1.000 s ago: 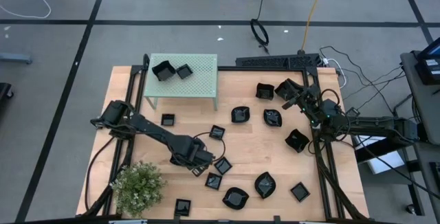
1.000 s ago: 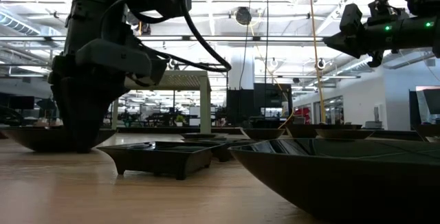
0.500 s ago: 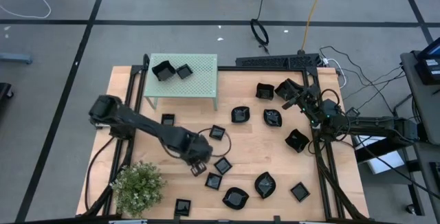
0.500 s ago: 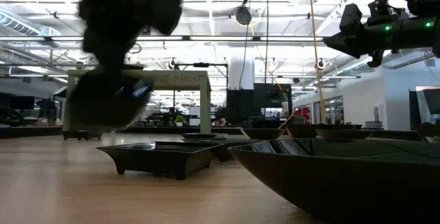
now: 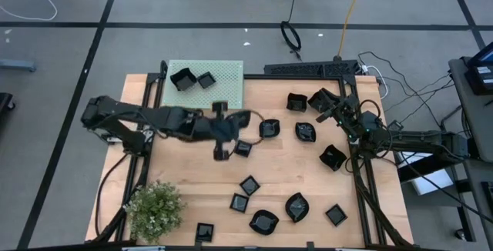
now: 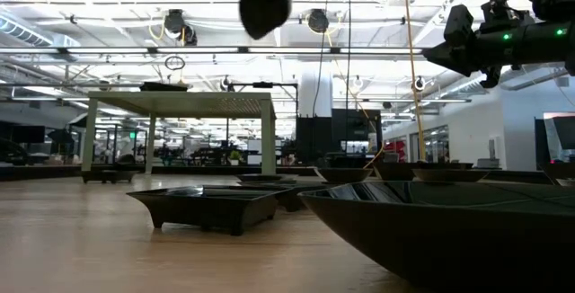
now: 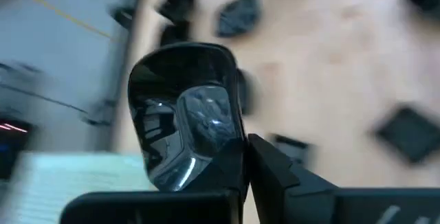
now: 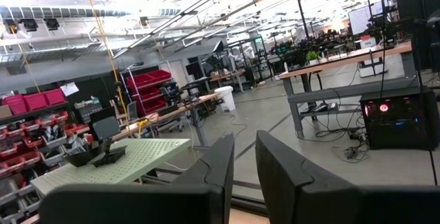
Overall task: Pick & Place Mini shaped plates
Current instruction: Put the leaf shaped plate on the shelf
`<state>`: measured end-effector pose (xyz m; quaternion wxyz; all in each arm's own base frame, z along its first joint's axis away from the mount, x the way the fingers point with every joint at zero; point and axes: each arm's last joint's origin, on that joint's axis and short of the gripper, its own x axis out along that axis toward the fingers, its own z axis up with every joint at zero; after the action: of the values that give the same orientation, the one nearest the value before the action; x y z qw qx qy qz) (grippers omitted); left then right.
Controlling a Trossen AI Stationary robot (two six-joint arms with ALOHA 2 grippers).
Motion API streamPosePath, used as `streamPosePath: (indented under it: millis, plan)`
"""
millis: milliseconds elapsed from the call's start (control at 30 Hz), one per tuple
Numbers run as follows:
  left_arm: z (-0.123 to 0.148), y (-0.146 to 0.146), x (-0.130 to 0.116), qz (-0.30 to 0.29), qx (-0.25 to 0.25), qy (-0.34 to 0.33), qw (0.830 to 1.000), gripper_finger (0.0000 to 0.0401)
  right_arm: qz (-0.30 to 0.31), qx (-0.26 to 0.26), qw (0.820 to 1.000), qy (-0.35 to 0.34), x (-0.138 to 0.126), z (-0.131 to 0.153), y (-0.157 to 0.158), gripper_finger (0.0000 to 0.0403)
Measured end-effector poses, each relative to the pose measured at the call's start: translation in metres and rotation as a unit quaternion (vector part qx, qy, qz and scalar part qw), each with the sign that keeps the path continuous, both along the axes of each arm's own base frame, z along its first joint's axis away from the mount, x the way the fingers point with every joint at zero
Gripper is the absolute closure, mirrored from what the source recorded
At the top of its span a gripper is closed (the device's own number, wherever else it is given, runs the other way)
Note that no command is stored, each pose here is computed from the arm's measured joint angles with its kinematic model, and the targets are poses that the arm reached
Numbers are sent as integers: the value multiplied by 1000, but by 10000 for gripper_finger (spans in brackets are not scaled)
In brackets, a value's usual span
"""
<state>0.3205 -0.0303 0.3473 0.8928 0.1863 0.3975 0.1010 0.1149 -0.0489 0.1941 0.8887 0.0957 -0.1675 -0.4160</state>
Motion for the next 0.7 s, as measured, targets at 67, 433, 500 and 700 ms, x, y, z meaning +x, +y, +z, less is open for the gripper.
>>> streamPosePath:
  millis: [67,433,500,700]
  plan:
    - [0,19,2,-2,52,21,998,378,0,0,1000,0,0,0,0,351]
    - [-20,134,13,-3,131,100,986,379,0,0,1000,0,0,0,0,351]
    - [-29,147,12,-9,124,124,984,381,0,0,1000,0,0,0,0,351]
    - [-47,171,15,-46,148,180,971,393,0,0,1000,1,0,0,0,351]
